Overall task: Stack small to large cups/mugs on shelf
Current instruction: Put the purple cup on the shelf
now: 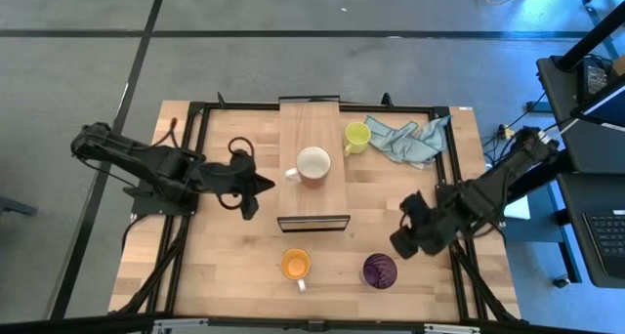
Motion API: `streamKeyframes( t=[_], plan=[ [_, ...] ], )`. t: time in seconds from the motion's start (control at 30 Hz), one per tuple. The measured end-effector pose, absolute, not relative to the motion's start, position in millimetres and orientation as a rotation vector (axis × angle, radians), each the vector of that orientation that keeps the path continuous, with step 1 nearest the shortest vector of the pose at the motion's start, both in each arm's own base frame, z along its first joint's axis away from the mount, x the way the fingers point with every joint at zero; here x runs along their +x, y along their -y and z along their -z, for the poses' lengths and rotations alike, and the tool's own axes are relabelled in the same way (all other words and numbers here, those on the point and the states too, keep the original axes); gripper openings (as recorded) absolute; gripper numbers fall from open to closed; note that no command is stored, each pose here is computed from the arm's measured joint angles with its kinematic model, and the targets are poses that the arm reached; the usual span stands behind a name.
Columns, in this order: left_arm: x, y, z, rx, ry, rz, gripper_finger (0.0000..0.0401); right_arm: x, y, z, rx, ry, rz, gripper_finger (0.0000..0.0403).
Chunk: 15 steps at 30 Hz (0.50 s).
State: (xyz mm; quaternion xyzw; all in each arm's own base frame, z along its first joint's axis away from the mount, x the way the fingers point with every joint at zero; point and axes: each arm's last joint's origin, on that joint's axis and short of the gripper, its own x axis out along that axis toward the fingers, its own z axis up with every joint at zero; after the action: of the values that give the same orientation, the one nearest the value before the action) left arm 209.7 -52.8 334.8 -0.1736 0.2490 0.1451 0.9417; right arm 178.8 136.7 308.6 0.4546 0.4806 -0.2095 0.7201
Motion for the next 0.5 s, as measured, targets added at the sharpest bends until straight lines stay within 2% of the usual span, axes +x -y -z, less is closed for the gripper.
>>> streamKeyframes(
  t=[0.2, 0.5],
  plan=[
    [188.6, 45.5, -341.4, -0.335, -0.517, -0.317, 0.0014, 189.3, -158.3, -301.8, 0.954, -1.125, 0.550, 0.0071],
    [171.4, 39.6, -344.8, -0.319, -0.530, -0.340, 0.0014, 206.7, -175.7, -301.7, 1.018, -1.127, 0.595, 0.0089]
  ],
)
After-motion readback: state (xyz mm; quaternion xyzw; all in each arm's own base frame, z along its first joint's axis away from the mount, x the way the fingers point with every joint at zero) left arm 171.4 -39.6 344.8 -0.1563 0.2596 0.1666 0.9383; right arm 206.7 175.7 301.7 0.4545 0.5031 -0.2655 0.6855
